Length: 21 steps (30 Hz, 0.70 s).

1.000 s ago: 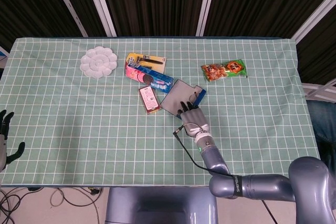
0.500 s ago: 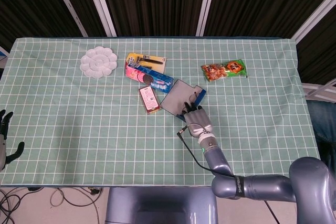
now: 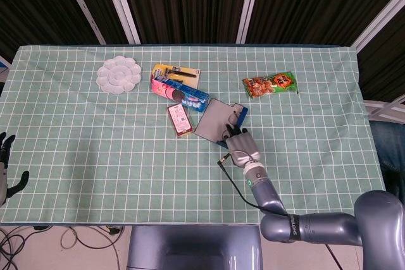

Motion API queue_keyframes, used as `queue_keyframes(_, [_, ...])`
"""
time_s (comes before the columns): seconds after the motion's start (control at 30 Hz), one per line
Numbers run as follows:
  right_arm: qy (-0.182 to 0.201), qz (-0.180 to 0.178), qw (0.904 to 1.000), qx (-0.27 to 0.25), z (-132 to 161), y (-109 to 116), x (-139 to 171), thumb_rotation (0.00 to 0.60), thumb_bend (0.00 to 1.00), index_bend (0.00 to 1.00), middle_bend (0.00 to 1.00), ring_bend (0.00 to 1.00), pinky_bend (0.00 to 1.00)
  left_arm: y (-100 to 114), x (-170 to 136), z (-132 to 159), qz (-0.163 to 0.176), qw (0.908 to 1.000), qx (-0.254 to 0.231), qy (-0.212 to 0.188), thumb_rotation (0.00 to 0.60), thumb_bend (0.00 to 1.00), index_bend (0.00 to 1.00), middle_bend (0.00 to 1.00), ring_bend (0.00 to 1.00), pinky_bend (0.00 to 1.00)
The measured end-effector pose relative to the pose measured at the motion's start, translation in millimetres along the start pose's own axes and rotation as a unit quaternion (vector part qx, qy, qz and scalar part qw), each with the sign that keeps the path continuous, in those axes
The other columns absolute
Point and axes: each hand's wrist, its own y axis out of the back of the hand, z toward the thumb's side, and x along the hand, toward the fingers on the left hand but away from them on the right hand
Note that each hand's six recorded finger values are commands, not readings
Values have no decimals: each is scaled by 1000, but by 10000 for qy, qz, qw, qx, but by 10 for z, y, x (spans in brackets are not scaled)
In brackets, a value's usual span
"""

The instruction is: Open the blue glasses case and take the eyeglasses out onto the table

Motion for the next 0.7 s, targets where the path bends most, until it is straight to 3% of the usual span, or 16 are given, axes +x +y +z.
queue_keyframes(0.7, [-264, 128, 9994, 162, -423, -127, 177, 600, 779, 322, 0, 0, 200, 0, -6, 2, 20, 10000, 12, 20, 600, 326, 54, 0, 0, 0])
